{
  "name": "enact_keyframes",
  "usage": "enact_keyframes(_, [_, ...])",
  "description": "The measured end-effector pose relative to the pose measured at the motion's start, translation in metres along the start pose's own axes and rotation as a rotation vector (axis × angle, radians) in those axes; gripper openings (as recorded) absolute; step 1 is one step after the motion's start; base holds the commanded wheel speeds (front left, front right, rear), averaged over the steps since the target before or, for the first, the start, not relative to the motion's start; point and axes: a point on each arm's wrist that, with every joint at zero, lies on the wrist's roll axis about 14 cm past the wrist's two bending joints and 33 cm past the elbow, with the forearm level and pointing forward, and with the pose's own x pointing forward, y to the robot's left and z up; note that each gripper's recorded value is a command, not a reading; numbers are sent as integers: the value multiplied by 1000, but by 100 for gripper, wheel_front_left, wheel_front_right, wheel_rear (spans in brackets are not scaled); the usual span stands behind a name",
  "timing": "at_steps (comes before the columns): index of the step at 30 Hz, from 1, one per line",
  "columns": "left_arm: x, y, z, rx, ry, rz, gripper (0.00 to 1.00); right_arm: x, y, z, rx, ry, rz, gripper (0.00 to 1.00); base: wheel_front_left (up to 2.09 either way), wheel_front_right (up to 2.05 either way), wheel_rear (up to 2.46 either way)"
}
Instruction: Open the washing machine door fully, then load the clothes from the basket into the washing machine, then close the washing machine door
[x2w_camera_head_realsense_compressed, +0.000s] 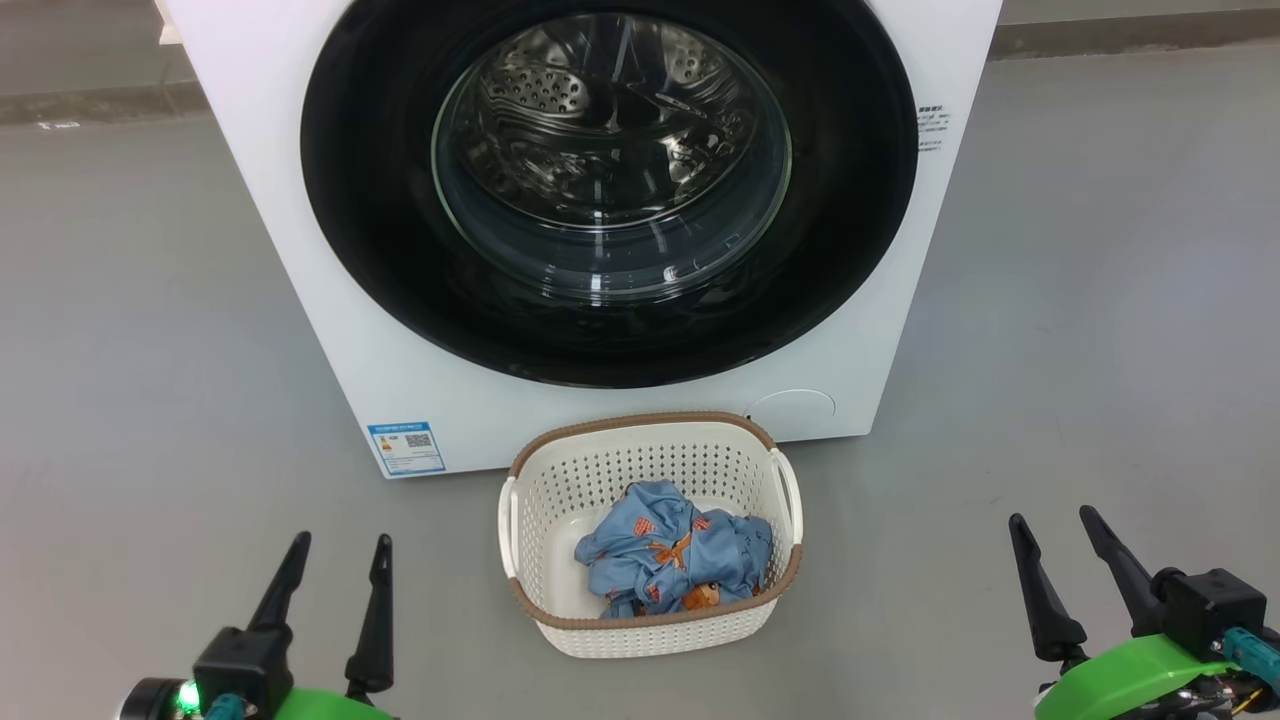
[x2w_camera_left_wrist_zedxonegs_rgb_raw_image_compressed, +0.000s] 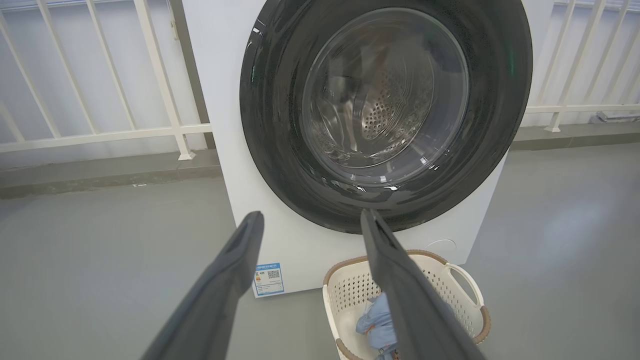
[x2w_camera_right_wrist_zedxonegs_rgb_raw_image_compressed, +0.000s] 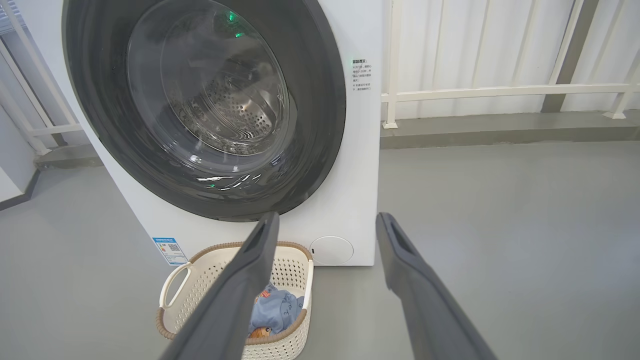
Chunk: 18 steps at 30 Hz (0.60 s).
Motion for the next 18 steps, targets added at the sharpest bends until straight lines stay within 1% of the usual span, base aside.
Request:
enact_keyframes(4, [1,-3,0,43,-5,-12,100,1,1,2,-44,-10,11,100,0,0,0])
enact_keyframes(6, [0,-3,-2,60,-3,-15,100,2,1,4,-46,-15,11,100,0,0,0])
enact_keyframes(18, [-1,0,-11,50,25,-1,100,2,-2,4,-30,-16,-3,100,0,0,0])
